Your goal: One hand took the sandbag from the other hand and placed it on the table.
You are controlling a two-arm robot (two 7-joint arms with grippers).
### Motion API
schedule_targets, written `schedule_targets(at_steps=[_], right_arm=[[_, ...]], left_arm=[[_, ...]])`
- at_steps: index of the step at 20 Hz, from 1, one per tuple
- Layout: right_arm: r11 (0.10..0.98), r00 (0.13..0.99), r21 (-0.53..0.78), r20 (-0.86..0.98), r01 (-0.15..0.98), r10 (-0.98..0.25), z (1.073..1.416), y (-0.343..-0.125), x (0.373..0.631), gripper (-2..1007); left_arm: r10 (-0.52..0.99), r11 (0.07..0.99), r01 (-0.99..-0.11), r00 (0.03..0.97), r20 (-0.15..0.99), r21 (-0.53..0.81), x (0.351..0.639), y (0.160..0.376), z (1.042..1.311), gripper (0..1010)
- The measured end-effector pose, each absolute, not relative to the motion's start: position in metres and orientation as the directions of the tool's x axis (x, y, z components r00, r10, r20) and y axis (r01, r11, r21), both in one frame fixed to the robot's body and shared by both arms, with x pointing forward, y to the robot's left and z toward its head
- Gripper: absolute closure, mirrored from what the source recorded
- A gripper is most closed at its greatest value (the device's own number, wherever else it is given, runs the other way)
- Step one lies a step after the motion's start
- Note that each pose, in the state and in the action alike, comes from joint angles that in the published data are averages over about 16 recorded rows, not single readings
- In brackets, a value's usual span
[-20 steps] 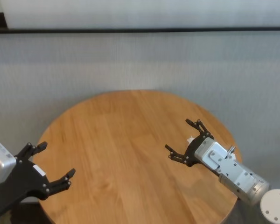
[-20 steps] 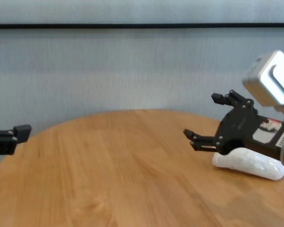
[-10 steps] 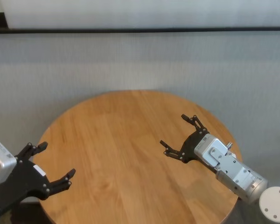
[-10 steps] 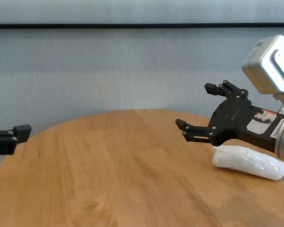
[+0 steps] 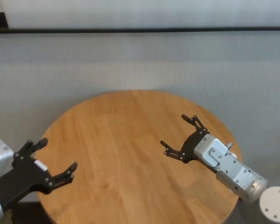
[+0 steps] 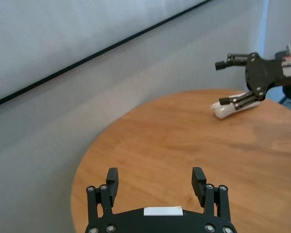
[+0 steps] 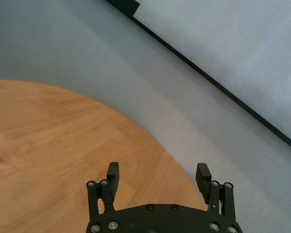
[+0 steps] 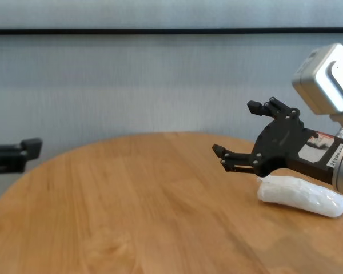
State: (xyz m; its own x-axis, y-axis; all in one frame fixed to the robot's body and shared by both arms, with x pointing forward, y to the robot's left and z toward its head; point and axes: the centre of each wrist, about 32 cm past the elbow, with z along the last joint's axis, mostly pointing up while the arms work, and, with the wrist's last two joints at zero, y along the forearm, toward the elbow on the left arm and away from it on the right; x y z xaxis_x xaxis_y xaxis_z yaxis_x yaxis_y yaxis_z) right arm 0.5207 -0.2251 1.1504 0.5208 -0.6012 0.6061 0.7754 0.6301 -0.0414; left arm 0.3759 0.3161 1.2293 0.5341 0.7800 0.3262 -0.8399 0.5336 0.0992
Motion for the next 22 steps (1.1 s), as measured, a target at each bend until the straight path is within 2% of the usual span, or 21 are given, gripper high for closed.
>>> schedule_targets(at_steps=[11,22], right_arm=[[0.629,0.520,-0.043,0.608,0.776,-0.600,1.150,-0.226,0.521,4],[0.629,0.520,-0.043,0.609,0.776,-0.599,1.151,-0.226,0.521,4]], left_arm=[[0.818,0.539,-0.842,0.533,0.217,0.036,0.393,0.306,1.210,10],[0.812,0.548,-0.835,0.543,0.216,0.039,0.418,0.289,1.196,10]])
